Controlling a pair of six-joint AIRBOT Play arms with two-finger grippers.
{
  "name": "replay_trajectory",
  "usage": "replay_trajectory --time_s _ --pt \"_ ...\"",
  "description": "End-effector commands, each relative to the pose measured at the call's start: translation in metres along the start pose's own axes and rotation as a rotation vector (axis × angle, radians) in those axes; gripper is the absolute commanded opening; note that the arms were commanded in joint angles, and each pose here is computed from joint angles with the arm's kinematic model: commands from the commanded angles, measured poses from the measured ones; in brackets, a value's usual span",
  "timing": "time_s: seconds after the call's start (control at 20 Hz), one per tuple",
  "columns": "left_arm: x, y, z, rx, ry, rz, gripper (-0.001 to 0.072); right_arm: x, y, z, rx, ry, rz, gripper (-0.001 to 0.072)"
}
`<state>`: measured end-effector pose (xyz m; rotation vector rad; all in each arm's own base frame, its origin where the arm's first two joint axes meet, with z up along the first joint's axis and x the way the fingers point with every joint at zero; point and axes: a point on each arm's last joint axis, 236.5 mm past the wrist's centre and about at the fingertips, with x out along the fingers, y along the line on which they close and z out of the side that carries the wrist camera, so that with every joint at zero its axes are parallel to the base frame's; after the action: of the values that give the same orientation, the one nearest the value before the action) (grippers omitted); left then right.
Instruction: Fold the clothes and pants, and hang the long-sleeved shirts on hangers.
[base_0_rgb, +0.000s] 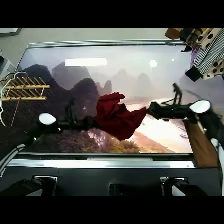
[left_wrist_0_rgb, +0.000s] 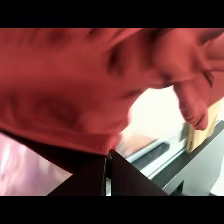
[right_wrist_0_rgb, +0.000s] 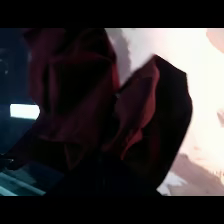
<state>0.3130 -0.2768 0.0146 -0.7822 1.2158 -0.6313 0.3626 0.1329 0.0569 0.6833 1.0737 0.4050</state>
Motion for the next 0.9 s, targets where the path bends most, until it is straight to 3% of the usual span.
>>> replay_trajectory --time_s 0.0,0.3,0.55,0.85 --pt "-0.056 -0.045 0.058 0.159 -0.127 0.014 0.0011 -0.07 0.066 0.051 -0.24 -0.262 0.035 0.0026" --pt "-0.256 -0.14 0.124 0.463 -0.566 0.226 0.0012 -0.249 0.212 0.071 -0.566 -0.696 0.124 0.0026" --pt "-0.415 -0.233 0.069 0.6 -1.0 0.234 0.0011 -0.386 0.3 0.018 -0.701 -1.011 0.247 0.0026" --pt "-0.476 -0.252 0.02 0.572 -1.193 0.202 0.0011 -0.443 0.329 0.009 -0.66 -1.17 0.358 0.0026"
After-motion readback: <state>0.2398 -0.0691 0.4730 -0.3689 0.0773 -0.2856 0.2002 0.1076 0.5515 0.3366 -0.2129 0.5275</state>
